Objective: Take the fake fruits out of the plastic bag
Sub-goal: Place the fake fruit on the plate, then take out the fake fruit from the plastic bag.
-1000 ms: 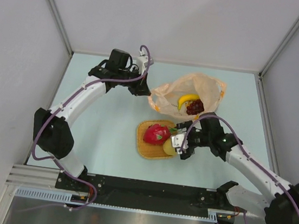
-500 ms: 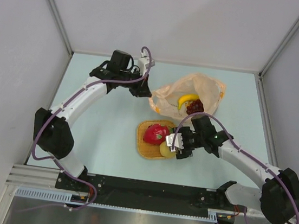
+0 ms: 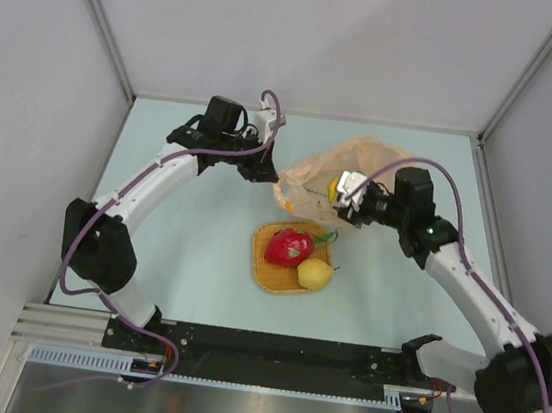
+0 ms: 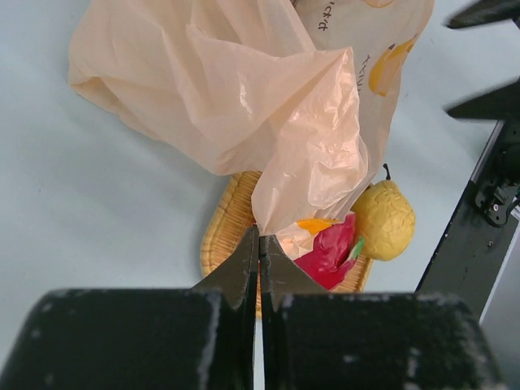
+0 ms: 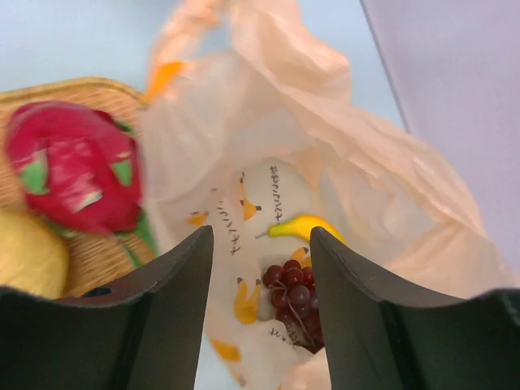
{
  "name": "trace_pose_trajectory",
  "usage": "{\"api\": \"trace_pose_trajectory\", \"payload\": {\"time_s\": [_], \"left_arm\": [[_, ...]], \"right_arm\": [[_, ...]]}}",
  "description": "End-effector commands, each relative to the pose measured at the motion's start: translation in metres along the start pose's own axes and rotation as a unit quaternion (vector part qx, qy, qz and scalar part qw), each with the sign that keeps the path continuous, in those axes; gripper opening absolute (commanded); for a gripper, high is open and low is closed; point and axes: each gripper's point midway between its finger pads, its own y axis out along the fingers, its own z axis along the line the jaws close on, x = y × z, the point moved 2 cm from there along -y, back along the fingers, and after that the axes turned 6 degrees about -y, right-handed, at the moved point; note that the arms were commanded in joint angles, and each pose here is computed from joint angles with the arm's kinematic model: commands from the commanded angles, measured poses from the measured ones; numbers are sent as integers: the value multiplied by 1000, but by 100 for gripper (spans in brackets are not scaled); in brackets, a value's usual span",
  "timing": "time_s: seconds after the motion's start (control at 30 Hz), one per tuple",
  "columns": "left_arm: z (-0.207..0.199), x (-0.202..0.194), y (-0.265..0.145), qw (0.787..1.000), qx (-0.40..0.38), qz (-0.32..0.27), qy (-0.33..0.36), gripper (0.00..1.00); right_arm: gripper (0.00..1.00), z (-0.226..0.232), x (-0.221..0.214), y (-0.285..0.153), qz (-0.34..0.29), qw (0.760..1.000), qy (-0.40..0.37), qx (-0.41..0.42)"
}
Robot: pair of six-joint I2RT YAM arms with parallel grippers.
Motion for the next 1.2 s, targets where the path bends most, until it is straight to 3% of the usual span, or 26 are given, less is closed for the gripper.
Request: {"api": "trace_pose_trajectory", "payload": {"time_s": [0.0,0.17,0.33,0.53,0.77,1.0,1.17], "left_arm": [[-15,19,-10,999,-10,-26,21,0],[-22,19,-17,999,-14,-30,30,0],[-33,28,-23,998,-24,-35,50,0],[-45,35,-23,996,-40,-40,67,0],[-43,37,-24,996,-30,-41,74,0],[-39,37,-20,996,-25,-37,73,0],[-38,40,-19,996,-18,-38,79,0]], "right_arm": [[54,-37,-36,34,32,997,61,-46],[48,-62,-85,59,85,996,-5,-35],[43,-75,-135,78,144,988,-45,42],[49,-73,-165,90,166,977,-83,110],[51,-94,-168,110,166,963,-126,172],[52,-71,-182,112,177,936,-156,260],[53,-76,-165,95,186,944,-146,229]]}}
